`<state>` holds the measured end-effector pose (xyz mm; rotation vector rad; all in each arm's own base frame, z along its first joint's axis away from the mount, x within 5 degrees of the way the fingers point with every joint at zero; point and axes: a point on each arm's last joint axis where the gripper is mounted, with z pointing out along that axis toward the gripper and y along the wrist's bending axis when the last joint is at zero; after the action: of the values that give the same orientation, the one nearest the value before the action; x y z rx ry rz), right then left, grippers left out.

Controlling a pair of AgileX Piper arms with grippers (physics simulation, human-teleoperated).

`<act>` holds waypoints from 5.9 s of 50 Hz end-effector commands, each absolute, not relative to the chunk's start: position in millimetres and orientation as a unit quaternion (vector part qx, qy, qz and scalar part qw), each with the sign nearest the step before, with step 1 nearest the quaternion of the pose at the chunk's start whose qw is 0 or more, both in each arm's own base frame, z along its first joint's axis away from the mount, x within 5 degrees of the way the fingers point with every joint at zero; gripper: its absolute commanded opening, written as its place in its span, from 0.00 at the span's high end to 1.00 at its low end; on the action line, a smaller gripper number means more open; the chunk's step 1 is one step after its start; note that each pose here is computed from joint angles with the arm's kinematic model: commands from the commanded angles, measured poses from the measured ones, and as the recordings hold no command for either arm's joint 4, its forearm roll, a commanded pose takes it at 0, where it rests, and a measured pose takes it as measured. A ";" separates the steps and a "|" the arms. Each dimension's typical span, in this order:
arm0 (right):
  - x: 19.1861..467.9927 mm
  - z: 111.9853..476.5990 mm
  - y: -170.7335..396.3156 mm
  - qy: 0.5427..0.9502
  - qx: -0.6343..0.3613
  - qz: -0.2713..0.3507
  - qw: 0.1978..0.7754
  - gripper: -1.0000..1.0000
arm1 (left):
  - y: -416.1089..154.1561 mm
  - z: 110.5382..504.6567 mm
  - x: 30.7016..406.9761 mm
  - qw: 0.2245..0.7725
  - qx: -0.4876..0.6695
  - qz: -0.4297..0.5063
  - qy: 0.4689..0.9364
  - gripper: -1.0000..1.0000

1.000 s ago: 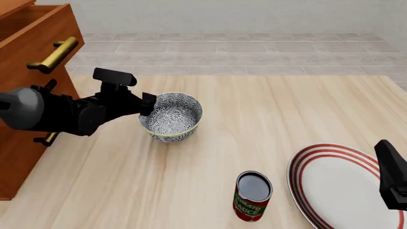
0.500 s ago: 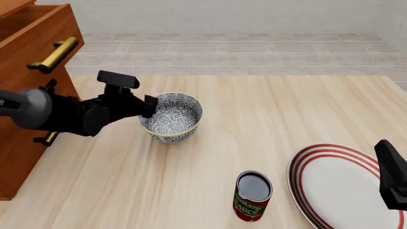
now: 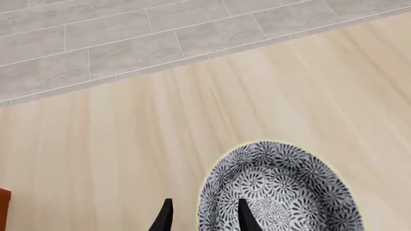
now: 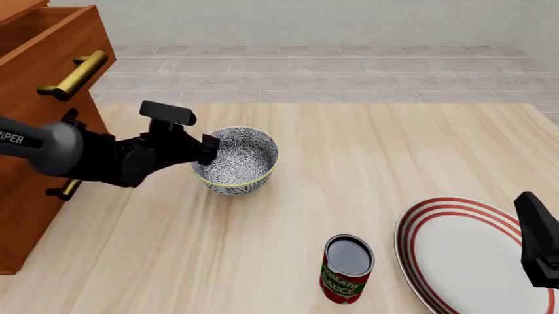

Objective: Put the bowl on top of the cabinet.

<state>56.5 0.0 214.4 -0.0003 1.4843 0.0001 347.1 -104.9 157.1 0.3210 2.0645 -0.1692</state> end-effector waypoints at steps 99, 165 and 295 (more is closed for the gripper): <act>56.6 214.4 0.0 0.676 0.000 0.000 0.737 0.00 | -122.3 173.0 313.7 0.500 0.147 -0.101 0.848 1.00; 58.2 214.1 0.7 0.676 -0.006 0.003 0.737 0.00 | -88.9 345.2 142.4 0.622 0.175 -0.209 0.735 1.00; 57.5 213.9 0.7 0.676 -0.006 0.003 0.737 0.00 | 35.7 478.9 111.5 0.766 -0.260 -0.086 0.582 1.00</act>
<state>57.5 0.7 213.9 -0.0123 1.4841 0.0070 106.3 29.9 475.2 -0.5160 1.2854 -0.1778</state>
